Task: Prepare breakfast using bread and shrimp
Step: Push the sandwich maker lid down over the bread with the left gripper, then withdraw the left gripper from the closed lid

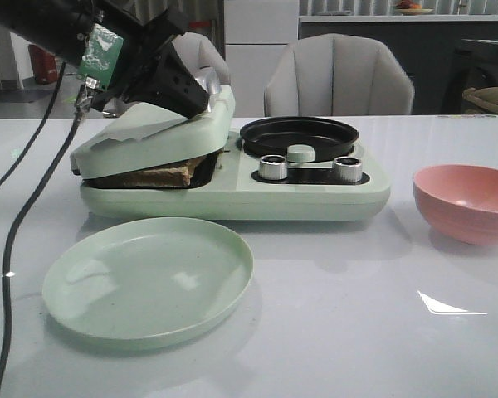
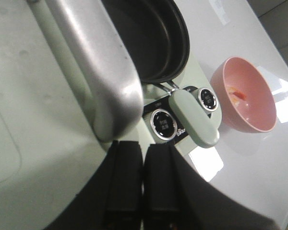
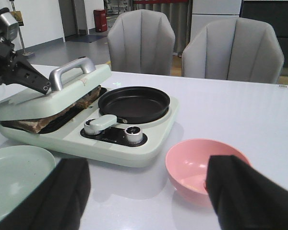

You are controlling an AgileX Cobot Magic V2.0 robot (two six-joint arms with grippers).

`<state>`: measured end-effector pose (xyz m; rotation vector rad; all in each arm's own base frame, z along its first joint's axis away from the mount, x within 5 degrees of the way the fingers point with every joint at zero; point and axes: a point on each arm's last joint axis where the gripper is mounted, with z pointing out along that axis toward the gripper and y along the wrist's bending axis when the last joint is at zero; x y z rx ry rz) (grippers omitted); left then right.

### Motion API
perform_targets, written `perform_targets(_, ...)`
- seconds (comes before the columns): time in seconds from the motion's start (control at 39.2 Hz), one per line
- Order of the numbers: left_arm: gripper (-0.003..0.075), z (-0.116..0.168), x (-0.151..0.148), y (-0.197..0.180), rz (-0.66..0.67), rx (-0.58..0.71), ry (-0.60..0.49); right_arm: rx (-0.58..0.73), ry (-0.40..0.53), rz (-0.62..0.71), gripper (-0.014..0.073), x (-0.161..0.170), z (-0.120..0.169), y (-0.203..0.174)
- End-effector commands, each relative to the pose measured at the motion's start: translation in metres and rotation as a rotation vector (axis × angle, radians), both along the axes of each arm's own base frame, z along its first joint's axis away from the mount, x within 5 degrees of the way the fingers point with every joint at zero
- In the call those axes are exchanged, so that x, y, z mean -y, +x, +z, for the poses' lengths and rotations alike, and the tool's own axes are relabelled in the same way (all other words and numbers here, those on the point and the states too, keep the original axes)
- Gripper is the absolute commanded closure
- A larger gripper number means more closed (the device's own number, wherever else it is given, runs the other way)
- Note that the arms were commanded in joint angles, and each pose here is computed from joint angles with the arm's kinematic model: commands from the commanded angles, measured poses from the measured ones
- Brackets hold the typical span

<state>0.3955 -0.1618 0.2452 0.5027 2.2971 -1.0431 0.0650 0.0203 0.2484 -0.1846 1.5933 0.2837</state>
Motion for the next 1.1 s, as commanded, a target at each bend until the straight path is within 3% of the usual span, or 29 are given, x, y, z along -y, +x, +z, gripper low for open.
perform_targets(0.0,0.0595,0.047,-0.008,-0.009,0.008,0.111,-0.022,0.098,0.022,-0.016,-0.0006,0.001,0.016,0.000)
perform_targets(0.25,0.0596,0.103,-0.049,-0.028,0.073,0.274,0.024,0.098,0.022,-0.016,-0.0006,0.001,0.016,0.000)
perform_targets(0.51,0.0596,0.150,-0.078,-0.068,0.057,0.450,0.238,0.098,0.022,-0.016,-0.0006,0.001,0.016,0.000)
perform_targets(0.71,0.0600,0.176,-0.089,-0.102,0.060,0.505,0.358,0.098,0.022,-0.016,-0.0006,0.001,0.016,0.000)
perform_targets(1.07,0.0601,0.206,-0.123,-0.145,0.371,0.549,0.555,0.098,0.022,-0.016,-0.0006,0.001,0.016,0.000)
